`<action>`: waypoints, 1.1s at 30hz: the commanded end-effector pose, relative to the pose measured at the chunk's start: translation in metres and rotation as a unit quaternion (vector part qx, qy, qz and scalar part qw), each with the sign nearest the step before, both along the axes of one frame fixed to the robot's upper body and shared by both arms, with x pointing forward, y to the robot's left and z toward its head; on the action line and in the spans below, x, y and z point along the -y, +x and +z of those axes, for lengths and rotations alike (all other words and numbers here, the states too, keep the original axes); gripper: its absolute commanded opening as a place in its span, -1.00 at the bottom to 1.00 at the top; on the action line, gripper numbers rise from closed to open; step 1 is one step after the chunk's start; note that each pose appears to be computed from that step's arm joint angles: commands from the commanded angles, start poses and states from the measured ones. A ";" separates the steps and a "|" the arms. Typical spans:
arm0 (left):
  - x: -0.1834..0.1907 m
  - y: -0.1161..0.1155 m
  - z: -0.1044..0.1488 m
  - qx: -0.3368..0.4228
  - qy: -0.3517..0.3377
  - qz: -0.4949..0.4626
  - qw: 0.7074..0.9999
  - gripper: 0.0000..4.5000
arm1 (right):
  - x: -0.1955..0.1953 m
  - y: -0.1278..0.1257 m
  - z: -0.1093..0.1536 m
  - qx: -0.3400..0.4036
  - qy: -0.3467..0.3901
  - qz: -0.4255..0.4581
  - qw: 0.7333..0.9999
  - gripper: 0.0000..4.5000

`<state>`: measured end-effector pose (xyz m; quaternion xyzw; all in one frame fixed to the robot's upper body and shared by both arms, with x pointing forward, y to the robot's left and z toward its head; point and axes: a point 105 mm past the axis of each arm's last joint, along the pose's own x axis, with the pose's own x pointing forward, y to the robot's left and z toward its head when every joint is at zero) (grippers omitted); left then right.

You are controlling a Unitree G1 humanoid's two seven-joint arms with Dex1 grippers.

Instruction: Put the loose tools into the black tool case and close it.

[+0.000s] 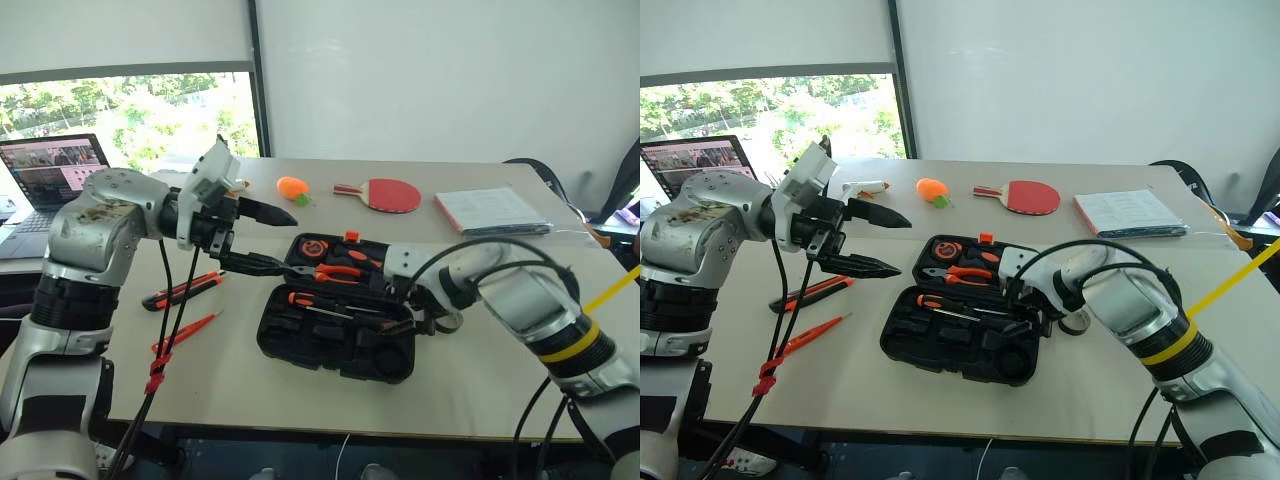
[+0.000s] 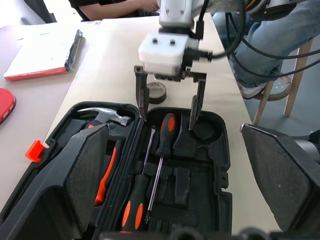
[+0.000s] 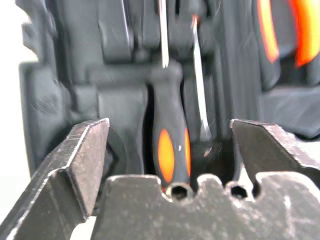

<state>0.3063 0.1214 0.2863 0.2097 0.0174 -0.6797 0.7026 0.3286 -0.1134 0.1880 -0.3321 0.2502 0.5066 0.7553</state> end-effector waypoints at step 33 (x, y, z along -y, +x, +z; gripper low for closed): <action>0.003 0.000 0.013 0.025 0.003 -0.006 1.000 1.00 | -0.015 0.009 -0.061 -0.031 0.028 -0.049 0.998 -0.97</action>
